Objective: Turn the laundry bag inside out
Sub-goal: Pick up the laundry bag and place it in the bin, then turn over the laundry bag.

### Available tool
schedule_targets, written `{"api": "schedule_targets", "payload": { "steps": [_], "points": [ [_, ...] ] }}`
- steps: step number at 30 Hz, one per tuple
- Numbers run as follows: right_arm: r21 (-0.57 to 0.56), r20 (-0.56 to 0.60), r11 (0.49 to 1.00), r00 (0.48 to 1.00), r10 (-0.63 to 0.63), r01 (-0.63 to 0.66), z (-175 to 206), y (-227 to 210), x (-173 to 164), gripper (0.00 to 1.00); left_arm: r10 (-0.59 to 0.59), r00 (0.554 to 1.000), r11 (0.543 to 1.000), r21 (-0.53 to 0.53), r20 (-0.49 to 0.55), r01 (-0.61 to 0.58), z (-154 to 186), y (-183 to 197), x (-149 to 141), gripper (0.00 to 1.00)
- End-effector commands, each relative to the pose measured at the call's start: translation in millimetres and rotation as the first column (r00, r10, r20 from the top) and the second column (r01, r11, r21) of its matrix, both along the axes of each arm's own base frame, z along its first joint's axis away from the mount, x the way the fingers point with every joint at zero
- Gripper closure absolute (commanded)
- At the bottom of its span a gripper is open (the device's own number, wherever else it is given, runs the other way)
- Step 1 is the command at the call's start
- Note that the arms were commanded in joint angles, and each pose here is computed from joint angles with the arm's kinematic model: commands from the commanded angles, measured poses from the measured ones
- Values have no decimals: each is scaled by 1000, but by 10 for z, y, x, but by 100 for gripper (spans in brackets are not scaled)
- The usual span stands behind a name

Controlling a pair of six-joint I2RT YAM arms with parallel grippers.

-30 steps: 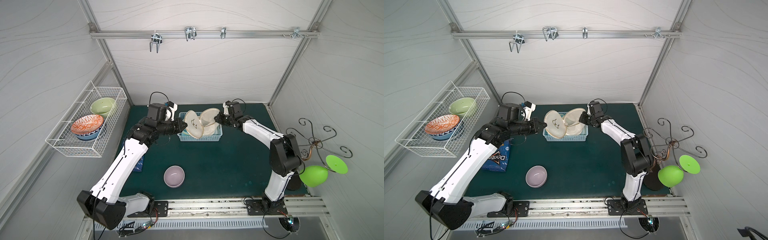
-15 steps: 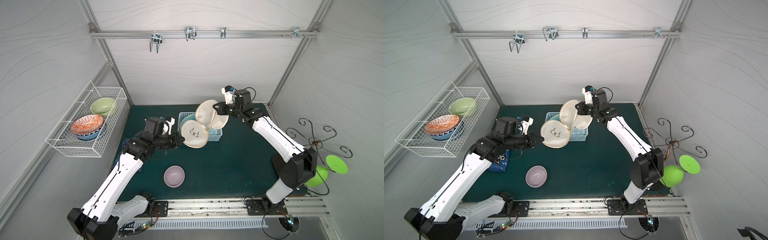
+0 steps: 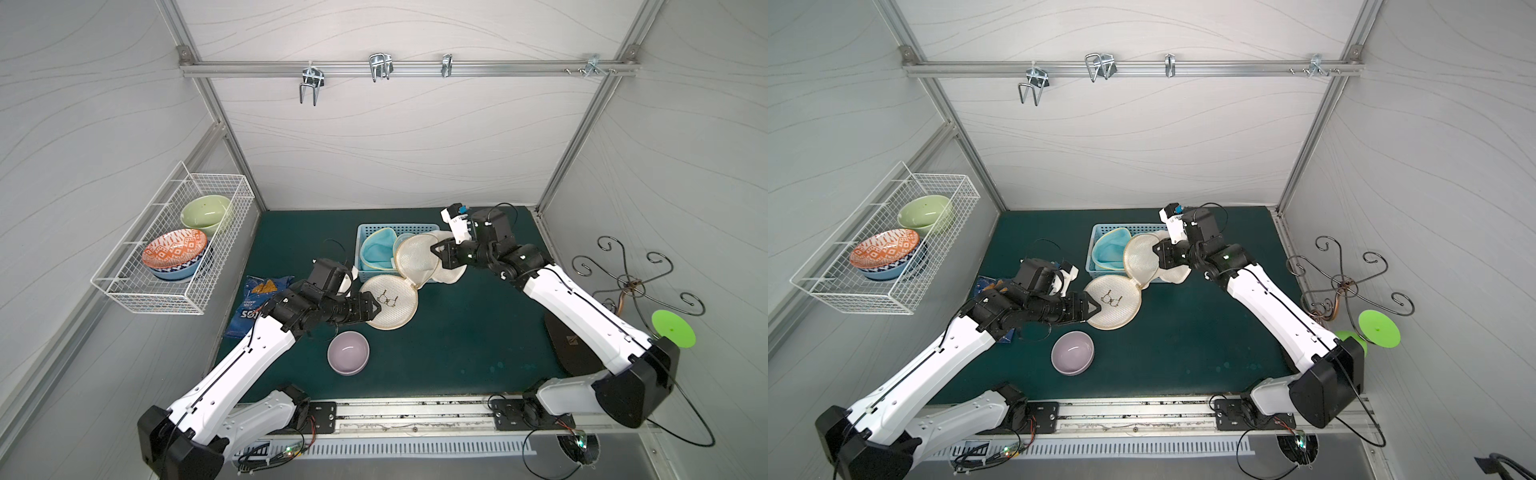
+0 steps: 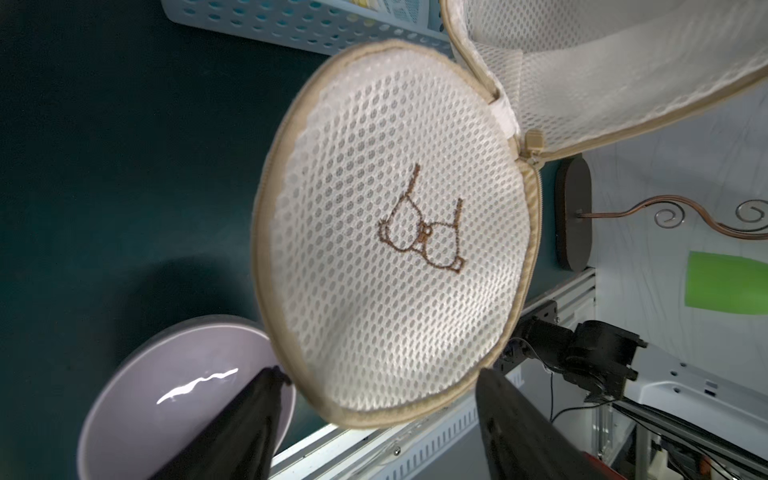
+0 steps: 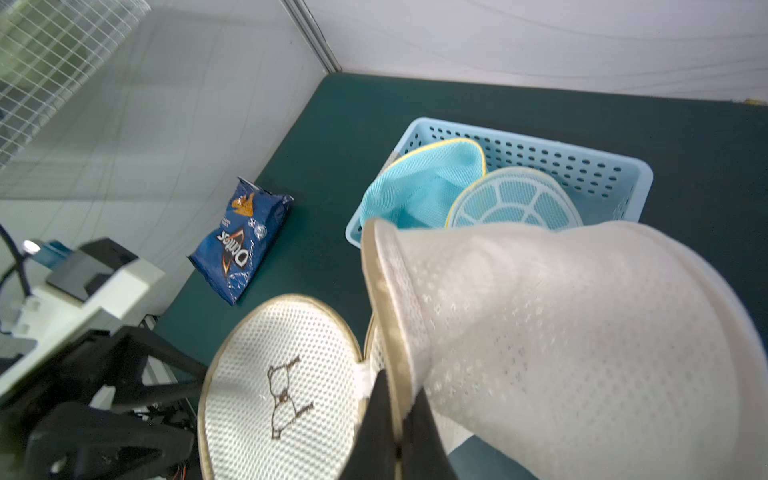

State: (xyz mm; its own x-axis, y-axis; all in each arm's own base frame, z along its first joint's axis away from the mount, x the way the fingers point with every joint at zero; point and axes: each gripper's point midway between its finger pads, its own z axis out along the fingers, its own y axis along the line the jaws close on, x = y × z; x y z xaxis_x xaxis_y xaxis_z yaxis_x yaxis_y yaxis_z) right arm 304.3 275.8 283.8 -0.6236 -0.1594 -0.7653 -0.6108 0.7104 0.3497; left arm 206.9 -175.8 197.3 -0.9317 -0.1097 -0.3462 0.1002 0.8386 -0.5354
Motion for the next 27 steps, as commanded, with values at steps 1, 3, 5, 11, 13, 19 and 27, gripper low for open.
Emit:
{"api": "schedule_targets", "payload": {
  "steps": [1,3,5,11,13,19,27],
  "points": [
    [-48,-1,998,999,52,-52,-66,-10,-211,100,-4,977,999,38,211,-4,527,112,153,16],
    [-65,-3,995,997,72,-72,-92,6,-282,100,-20,957,998,56,291,4,762,152,188,16],
    [-66,-5,994,996,88,-89,-83,18,-327,100,-60,935,997,57,350,43,951,130,184,16],
    [-67,-15,984,987,162,-162,-24,89,-461,100,-144,899,989,37,413,141,1004,-65,258,17],
    [-52,-21,981,983,184,-185,1,115,-505,100,-145,890,989,37,431,143,979,-97,316,17],
    [-27,-29,969,970,243,-244,69,173,-624,100,-200,838,980,104,508,171,982,-315,548,18],
    [-8,-6,952,952,307,-307,268,182,-802,100,-257,759,964,216,598,156,1005,-564,789,20]
  ]
}}
